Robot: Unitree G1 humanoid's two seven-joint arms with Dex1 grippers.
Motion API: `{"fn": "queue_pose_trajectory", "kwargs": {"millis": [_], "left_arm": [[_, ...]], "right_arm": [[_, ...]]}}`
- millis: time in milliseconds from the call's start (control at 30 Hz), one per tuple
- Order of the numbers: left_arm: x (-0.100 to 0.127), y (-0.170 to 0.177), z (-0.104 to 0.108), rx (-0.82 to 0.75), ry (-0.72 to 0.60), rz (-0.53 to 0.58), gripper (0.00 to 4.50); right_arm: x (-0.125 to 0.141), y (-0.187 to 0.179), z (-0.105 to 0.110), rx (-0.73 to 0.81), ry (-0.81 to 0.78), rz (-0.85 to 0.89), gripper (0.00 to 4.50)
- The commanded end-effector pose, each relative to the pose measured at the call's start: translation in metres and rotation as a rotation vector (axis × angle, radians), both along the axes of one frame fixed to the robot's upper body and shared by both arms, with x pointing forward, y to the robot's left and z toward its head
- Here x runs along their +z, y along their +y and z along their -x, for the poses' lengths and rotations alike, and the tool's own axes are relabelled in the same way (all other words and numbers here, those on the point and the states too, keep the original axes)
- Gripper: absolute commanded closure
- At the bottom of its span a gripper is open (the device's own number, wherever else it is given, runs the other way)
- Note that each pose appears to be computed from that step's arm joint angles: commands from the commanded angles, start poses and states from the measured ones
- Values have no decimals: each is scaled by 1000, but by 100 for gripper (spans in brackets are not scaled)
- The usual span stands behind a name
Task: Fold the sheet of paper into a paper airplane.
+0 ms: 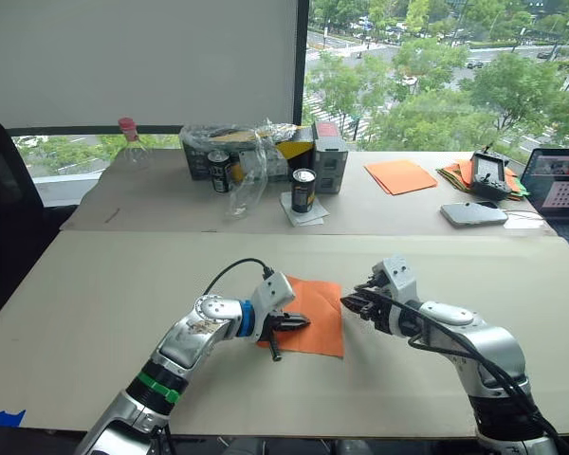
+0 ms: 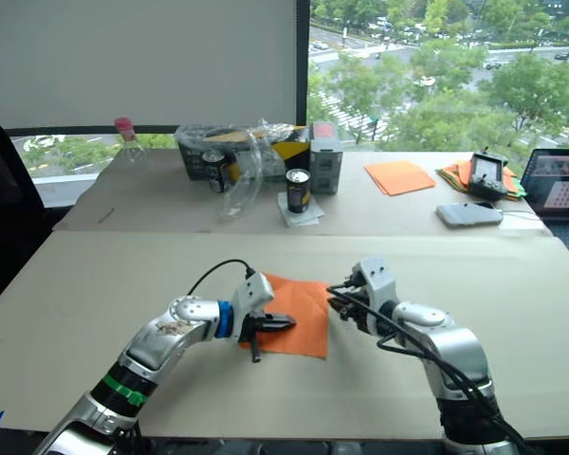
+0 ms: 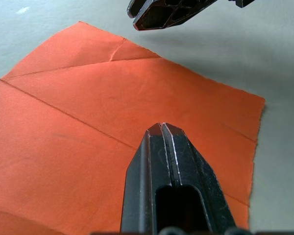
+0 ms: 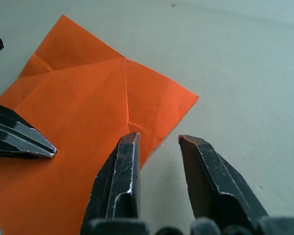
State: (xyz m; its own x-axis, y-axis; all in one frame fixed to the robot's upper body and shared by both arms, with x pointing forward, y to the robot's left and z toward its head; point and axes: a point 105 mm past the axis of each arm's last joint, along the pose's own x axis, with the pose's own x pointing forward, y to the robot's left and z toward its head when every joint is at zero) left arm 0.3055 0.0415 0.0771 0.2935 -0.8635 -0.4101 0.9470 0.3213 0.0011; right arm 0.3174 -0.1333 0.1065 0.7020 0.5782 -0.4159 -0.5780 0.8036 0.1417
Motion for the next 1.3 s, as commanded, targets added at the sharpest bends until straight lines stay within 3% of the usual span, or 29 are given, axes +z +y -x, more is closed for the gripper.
{"fn": "queue_pose_trajectory", "kwargs": {"millis": [33,133,200,400,633,667,1033,1300], "left_arm": [[-18,8,3,19,42,-54,450],[-19,8,4,22,47,-52,450],[-19,9,4,24,48,-52,450],[-18,9,4,30,50,-47,450],[-17,10,5,41,46,-44,450],[-17,10,5,41,47,-44,450],[-18,10,7,39,58,-41,450],[-19,9,7,36,59,-41,450]], "right_arm": [[8,5,-7,9,-29,1,152],[8,5,-17,22,-71,91,43],[9,6,-22,30,-78,111,4],[4,22,-33,111,-71,152,4],[-10,30,-31,130,9,132,4],[-12,30,-30,129,17,125,57],[-2,42,-21,220,-3,47,426],[12,42,-17,253,-69,38,439]]}}
